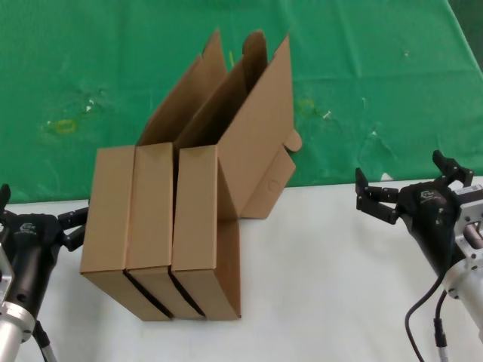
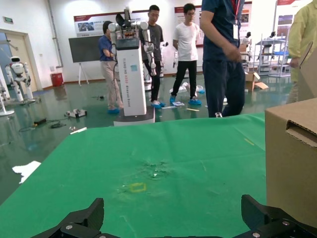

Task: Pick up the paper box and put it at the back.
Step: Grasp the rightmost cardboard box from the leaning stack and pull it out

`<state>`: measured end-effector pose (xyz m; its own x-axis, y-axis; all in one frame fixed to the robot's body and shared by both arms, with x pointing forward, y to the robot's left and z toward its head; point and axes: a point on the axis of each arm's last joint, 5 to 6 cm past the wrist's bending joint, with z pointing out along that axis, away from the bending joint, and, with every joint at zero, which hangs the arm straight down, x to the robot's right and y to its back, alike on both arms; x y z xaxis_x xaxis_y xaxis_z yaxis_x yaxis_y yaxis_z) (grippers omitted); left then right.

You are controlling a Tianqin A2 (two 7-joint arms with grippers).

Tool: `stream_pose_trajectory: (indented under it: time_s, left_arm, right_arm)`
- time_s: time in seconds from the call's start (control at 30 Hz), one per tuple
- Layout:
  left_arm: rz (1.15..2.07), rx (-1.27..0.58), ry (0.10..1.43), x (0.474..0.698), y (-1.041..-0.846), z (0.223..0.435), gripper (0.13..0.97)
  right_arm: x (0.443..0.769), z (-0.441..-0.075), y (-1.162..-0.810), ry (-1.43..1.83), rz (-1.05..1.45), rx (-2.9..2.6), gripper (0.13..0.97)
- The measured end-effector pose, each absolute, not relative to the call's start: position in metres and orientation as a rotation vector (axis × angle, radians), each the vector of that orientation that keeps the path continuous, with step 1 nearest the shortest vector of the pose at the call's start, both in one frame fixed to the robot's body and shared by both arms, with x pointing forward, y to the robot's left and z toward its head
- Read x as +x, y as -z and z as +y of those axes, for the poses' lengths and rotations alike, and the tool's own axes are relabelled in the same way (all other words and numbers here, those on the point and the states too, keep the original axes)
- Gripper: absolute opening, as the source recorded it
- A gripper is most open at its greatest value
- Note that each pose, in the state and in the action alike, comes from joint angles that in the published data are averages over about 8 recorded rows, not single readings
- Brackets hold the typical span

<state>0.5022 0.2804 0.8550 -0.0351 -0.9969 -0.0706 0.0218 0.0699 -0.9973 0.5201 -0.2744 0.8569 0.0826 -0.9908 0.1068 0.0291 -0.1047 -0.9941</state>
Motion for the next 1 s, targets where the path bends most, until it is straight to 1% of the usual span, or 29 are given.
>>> stream_pose_trajectory:
  time_s: [0.83,1.0]
  left_arm:
    - [1.253,-1.125,1.193,0.5022,-0.8550,0.2804,0.966]
    - [1.253,-1.125,1.193,0.5022,-0.8550,0.2804,0.934]
  right_arm:
    - [0.5201,-0.2744,-0.8569,1.235,1.077,-1.307,0.966]
    - [0.5201,-0.2744,-0.8570,1.227,1.065,-1.309,0.966]
